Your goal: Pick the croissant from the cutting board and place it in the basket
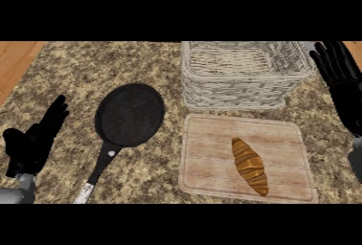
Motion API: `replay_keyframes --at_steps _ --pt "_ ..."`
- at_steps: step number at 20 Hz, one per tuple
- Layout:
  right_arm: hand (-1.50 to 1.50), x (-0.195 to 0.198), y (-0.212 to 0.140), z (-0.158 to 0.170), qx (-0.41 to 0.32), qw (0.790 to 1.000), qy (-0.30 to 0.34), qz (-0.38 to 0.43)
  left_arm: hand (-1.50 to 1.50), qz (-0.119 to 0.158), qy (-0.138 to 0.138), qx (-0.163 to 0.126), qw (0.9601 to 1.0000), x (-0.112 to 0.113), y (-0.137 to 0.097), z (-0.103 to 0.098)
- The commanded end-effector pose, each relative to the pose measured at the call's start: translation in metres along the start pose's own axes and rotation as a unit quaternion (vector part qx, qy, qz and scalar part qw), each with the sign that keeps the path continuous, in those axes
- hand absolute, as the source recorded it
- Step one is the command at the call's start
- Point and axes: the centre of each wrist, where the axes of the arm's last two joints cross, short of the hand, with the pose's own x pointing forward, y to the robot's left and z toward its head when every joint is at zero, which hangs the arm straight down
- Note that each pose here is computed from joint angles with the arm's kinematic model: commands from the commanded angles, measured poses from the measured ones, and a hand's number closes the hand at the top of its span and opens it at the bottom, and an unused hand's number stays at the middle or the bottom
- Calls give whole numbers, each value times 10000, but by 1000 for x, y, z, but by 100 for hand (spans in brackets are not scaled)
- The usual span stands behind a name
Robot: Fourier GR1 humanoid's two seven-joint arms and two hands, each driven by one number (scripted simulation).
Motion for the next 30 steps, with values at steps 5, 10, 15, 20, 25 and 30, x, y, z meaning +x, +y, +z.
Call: replay_keyframes --at_steps 5,10,15,20,25,30 --pt "150 75 92 27 792 9199 -3681 -1096 0 -919 935 406 9905 -34 25 18" --pt "-150 98 83 31 547 8685 -4883 657 0 -996 1433 440 9837 -52 23 28" --pt "-150 74 47 57 -2180 8506 -4466 1720 0 -947 1852 809 9748 -69 35 43" --pt "-150 31 34 117 -2922 8555 -3067 2977 0 -913 2012 1082 9693 -78 40 54" --pt "-150 2 42 188 -1158 8803 -2073 4108 0 -992 1777 1096 9729 -68 39 50" --pt "-150 12 70 246 -737 8596 -1856 4703 0 -1030 1593 961 9771 -63 33 50"
